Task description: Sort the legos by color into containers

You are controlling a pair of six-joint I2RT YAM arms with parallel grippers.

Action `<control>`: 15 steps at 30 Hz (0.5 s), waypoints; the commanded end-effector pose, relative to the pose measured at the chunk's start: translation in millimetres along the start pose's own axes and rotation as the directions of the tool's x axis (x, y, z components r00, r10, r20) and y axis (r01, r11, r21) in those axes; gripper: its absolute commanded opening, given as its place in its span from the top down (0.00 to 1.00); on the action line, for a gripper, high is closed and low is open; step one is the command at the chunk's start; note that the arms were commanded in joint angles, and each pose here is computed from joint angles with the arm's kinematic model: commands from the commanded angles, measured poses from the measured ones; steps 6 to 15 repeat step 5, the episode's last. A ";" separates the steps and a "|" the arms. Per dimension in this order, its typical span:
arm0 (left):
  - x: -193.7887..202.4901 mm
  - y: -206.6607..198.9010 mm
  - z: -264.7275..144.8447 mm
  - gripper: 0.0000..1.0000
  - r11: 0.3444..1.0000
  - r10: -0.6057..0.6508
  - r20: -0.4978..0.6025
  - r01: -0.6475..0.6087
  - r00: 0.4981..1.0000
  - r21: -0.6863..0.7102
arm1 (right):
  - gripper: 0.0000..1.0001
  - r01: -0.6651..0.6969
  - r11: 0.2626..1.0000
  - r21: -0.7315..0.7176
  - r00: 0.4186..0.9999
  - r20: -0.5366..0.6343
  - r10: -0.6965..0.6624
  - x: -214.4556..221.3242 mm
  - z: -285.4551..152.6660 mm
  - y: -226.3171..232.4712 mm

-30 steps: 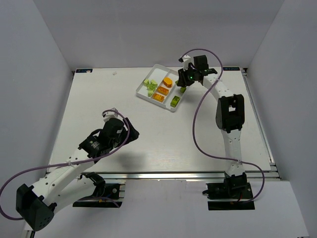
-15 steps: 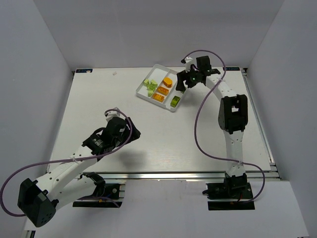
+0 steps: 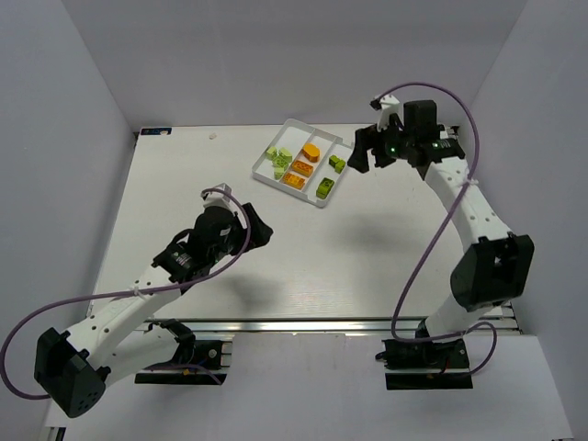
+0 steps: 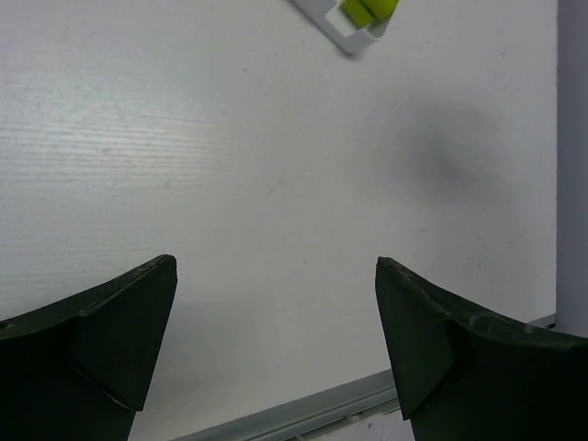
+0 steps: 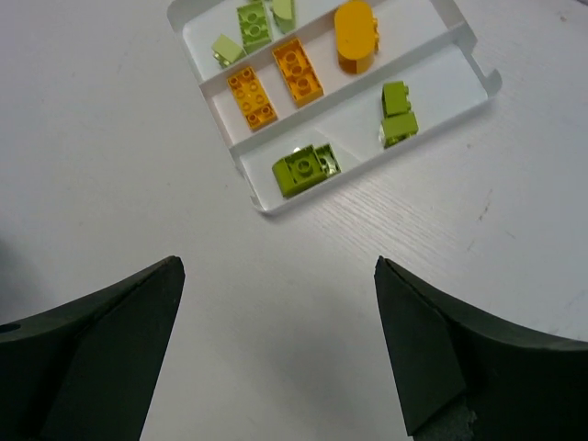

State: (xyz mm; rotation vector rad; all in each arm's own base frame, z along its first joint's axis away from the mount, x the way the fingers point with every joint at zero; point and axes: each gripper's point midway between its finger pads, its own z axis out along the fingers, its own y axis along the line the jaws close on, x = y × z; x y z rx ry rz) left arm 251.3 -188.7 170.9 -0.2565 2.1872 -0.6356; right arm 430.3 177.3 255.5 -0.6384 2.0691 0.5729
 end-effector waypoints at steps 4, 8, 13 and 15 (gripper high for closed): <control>-42.0 -35.8 -7.7 0.02 0.992 0.085 0.095 -0.093 0.992 0.086 | 0.11 -0.009 0.986 0.166 0.999 0.050 0.001 20.2 -28.3 -13.7; -44.8 -36.5 -8.3 0.02 0.990 0.100 0.105 -0.109 0.989 0.085 | 0.11 0.011 0.985 0.173 0.996 0.089 -0.026 12.8 -38.3 -10.0; -44.8 -36.5 -8.3 0.02 0.990 0.100 0.105 -0.109 0.989 0.085 | 0.11 0.011 0.985 0.173 0.996 0.089 -0.026 12.8 -38.3 -10.0; -44.8 -36.5 -8.3 0.02 0.990 0.100 0.105 -0.109 0.989 0.085 | 0.11 0.011 0.985 0.173 0.996 0.089 -0.026 12.8 -38.3 -10.0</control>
